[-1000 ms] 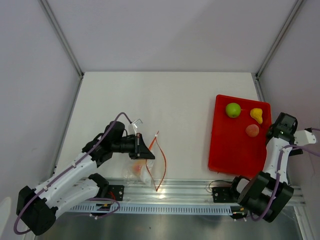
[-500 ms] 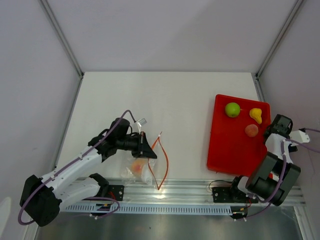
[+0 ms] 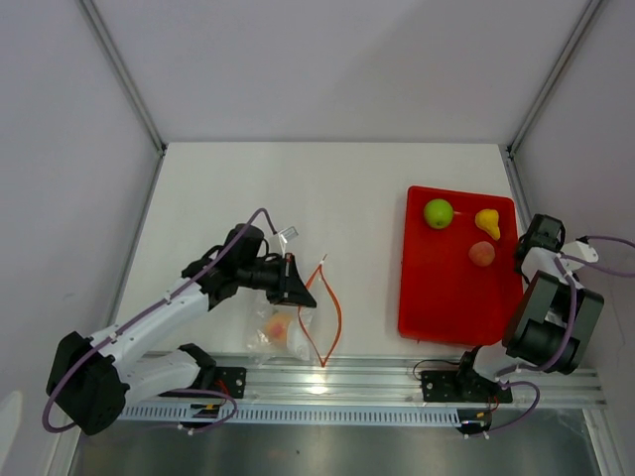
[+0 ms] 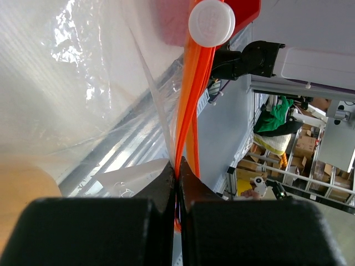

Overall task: Place the food in the zip-top bag and seal the zipper
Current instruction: Pick up the fake vegetable at the center of the board.

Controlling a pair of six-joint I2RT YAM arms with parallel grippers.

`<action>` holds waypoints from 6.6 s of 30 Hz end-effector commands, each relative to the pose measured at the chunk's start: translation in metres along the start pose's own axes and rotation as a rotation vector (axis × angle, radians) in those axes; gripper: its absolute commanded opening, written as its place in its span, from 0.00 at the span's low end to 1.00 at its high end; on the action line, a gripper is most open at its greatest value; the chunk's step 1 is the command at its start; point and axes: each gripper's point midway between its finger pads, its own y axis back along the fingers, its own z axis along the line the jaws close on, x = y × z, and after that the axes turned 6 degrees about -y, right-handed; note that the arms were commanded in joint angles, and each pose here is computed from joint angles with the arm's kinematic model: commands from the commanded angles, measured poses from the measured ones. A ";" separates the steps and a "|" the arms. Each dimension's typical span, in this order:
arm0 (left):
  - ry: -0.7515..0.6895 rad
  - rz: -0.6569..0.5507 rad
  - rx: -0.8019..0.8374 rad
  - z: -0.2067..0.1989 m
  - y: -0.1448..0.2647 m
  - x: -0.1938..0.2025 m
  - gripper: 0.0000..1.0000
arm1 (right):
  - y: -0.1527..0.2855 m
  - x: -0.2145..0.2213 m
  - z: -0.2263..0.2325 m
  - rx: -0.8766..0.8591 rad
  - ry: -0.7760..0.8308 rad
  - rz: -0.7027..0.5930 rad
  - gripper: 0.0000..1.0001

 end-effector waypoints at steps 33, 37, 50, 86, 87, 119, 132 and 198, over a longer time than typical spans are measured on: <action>-0.035 0.122 0.112 -0.029 -0.020 -0.033 0.01 | -0.047 -0.031 0.009 0.336 0.612 -0.119 0.80; -0.027 0.148 0.118 -0.028 -0.024 -0.032 0.01 | -0.051 -0.033 0.010 0.326 0.645 -0.108 0.80; -0.016 0.160 0.103 -0.022 -0.027 -0.032 0.00 | -0.078 -0.022 -0.001 0.340 0.652 -0.064 0.75; 0.009 0.158 0.116 -0.020 -0.032 -0.033 0.01 | -0.046 -0.013 0.023 0.286 0.688 -0.146 0.14; 0.005 0.157 0.120 -0.021 -0.031 -0.032 0.01 | -0.042 -0.012 0.025 0.280 0.688 -0.153 0.14; -0.005 0.158 0.124 -0.022 -0.032 -0.034 0.01 | -0.061 -0.021 0.058 0.164 0.701 -0.131 0.66; 0.002 0.171 0.124 -0.019 -0.038 -0.039 0.01 | -0.087 -0.020 0.062 0.153 0.734 -0.102 0.83; -0.014 0.147 0.129 -0.021 -0.038 -0.042 0.01 | 0.089 -0.038 0.116 -0.125 0.686 -0.338 0.00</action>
